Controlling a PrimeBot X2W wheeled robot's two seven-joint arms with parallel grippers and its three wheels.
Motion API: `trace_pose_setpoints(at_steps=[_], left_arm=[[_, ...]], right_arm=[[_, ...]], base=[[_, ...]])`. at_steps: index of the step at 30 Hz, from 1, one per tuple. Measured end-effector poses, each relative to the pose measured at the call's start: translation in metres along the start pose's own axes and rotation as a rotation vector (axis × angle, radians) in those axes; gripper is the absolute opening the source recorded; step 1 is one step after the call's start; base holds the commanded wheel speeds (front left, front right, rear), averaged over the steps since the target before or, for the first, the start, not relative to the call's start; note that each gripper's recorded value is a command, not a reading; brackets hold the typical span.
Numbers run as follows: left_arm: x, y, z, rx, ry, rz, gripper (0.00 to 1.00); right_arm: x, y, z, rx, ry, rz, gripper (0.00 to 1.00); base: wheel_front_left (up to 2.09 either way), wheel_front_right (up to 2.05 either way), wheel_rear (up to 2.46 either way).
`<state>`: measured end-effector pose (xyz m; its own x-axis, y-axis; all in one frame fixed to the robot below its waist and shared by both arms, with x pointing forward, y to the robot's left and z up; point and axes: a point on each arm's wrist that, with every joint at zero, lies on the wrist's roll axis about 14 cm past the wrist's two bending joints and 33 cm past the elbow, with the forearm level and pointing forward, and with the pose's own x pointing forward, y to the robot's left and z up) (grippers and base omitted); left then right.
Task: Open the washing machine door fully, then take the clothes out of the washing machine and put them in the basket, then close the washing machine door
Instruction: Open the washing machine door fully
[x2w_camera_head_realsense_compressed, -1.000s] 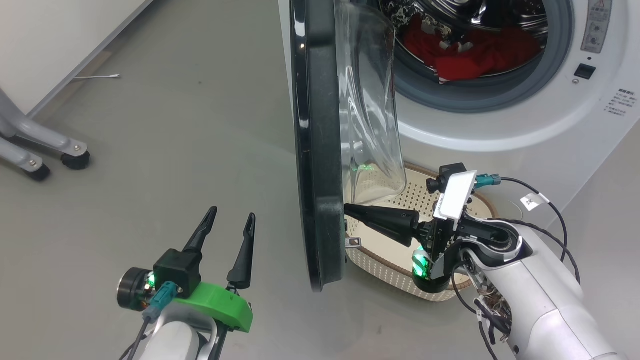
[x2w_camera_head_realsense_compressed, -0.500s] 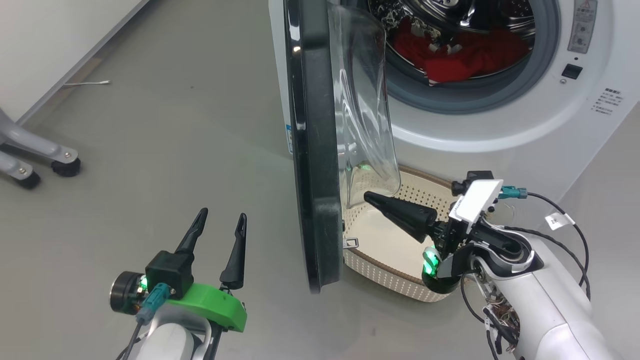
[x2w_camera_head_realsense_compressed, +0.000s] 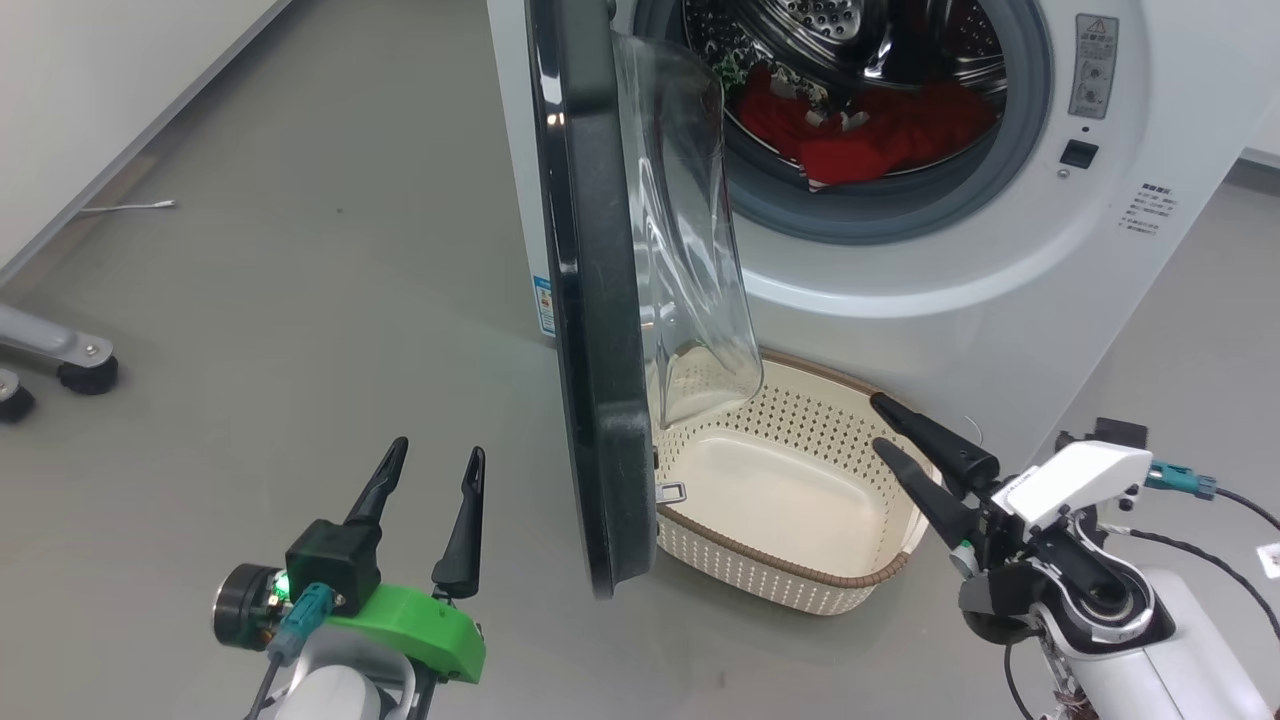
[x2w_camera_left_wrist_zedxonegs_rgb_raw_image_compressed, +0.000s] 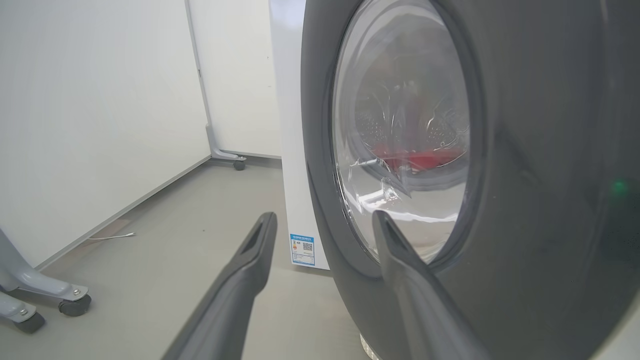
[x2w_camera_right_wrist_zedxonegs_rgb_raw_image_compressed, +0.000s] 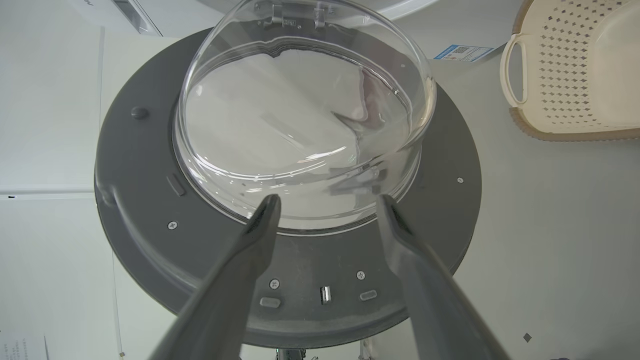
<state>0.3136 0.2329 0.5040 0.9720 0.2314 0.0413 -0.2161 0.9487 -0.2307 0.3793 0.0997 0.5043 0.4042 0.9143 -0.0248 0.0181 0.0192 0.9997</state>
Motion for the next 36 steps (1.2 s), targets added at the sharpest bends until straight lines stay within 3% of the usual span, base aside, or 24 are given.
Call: trace_pose_setpoints(at_steps=[15,20,27,31,36], left_arm=[[-0.002,-0.008,-0.011,0.013,0.030,-0.035,1.00],[-0.001,-0.010,-0.012,0.010,0.032,-0.044,1.00],[0.001,-0.012,-0.014,0.009,0.037,-0.050,1.00],[0.003,-0.014,-0.015,0.007,0.041,-0.056,1.00],[0.004,-0.015,-0.016,0.007,0.043,-0.060,1.00]], right_arm=[[-0.074,-0.032,0.046,-0.468,-0.375,-0.223,1.00],[-0.109,-0.052,0.060,-0.702,-0.452,-0.346,1.00],[-0.147,-0.046,0.091,-1.024,-0.622,-0.463,1.00],[-0.161,-0.045,0.102,-1.180,-0.621,-0.562,1.00],[-0.158,-0.033,0.099,-1.302,-0.614,-0.574,1.00]], base=[[0.00,0.00,0.00],[0.00,0.00,0.00],[0.00,0.00,0.00],[0.00,0.00,0.00],[0.00,0.00,0.00]])
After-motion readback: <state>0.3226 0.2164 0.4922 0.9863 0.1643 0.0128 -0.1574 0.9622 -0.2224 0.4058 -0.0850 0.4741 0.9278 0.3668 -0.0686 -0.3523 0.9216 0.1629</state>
